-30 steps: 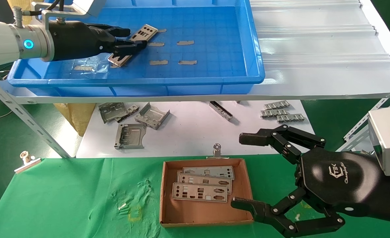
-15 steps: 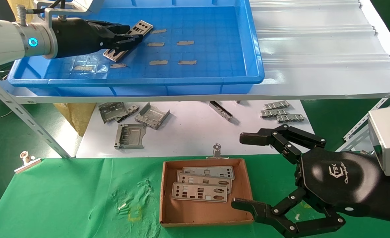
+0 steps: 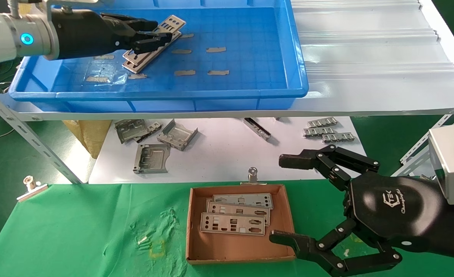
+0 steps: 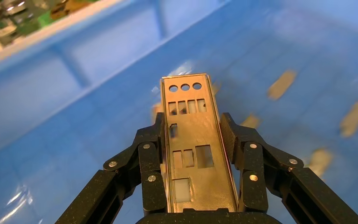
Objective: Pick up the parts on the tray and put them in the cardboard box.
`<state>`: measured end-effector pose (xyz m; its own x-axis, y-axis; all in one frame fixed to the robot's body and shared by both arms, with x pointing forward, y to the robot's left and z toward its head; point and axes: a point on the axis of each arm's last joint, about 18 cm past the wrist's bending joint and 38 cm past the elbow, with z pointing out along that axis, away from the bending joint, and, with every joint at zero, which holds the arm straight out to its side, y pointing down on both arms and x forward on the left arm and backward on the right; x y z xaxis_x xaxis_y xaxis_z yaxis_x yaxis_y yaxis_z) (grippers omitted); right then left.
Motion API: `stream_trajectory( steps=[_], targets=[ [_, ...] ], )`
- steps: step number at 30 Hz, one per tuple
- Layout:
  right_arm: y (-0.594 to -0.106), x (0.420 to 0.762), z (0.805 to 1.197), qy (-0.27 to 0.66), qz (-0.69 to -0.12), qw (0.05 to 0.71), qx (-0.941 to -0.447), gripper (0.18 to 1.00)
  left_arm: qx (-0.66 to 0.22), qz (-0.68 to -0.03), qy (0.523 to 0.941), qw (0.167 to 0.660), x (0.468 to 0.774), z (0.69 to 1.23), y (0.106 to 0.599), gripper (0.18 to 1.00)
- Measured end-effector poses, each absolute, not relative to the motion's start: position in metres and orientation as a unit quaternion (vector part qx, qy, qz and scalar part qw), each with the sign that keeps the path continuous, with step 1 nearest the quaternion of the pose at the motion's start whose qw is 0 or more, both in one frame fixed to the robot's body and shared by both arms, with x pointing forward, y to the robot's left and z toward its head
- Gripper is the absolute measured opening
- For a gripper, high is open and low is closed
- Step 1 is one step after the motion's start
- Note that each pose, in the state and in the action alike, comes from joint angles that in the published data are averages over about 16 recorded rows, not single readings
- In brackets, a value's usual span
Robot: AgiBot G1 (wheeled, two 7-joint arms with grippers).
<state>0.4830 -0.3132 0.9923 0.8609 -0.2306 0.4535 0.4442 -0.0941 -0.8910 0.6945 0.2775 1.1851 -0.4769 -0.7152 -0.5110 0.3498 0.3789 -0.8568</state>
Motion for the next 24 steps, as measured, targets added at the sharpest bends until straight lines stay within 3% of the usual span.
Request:
stream_trajectory(
  steps=[24],
  targets=[
    [-0.313, 0.483, 0.992, -0.077, -0.252, 0.669, -0.695, 1.0, -0.01, -0.558, 0.702, 0.442, 0.639, 1.194, 0.273, 0.459]
  ],
)
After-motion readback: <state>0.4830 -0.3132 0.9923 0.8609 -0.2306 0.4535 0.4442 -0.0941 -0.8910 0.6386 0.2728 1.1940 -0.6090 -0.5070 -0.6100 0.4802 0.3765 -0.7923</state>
